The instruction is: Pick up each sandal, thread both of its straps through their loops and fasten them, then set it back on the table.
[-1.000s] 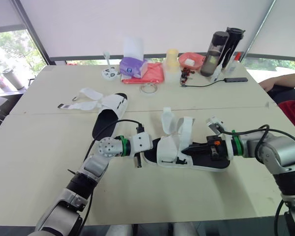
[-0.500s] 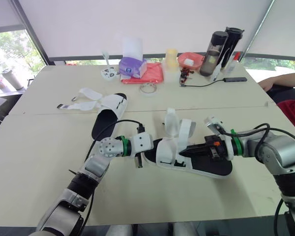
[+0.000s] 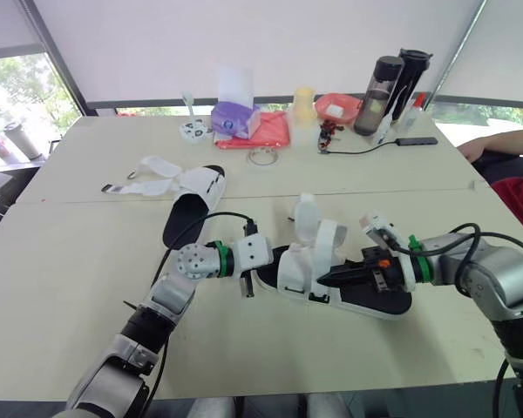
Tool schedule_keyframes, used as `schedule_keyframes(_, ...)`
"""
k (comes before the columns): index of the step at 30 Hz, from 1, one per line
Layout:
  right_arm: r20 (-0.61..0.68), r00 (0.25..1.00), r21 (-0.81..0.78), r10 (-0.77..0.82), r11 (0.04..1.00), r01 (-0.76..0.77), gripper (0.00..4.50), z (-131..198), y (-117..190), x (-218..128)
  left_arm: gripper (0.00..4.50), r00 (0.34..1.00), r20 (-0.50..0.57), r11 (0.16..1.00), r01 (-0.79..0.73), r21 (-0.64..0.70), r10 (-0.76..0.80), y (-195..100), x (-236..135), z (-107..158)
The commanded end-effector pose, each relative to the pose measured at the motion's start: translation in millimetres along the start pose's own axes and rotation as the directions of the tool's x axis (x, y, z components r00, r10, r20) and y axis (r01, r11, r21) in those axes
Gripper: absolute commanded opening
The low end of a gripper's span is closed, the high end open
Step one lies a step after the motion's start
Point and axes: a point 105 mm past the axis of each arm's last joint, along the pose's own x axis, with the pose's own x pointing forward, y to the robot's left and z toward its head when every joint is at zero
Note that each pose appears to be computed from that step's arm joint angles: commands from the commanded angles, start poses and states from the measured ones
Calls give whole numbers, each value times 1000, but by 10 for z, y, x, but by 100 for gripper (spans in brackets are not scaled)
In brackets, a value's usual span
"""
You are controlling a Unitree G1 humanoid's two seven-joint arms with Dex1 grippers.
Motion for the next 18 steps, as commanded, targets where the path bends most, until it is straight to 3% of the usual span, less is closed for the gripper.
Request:
schedule_keyframes(1, -52, 998, 29, -21, 999, 23, 1, -166, -23, 104, 0, 998, -50, 998, 37, -41, -39, -127, 15, -154)
schedule_keyframes(8, -32, 999, 10, 43, 999, -42, 1, -151, 119, 93, 0, 998, -50, 998, 37, -42, -39, -126, 18, -156)
schedule_keyframes(11, 51, 996, 0, 79, 997, -79, 1, -17, 209, 77, 0, 998, -48, 998, 37, -44, -39, -125, 25, -156)
schedule_keyframes(18, 124, 992, -37, 38, 999, -33, 1, 132, 223, -3, 0, 998, -43, 998, 43, -55, -45, -142, 41, -157)
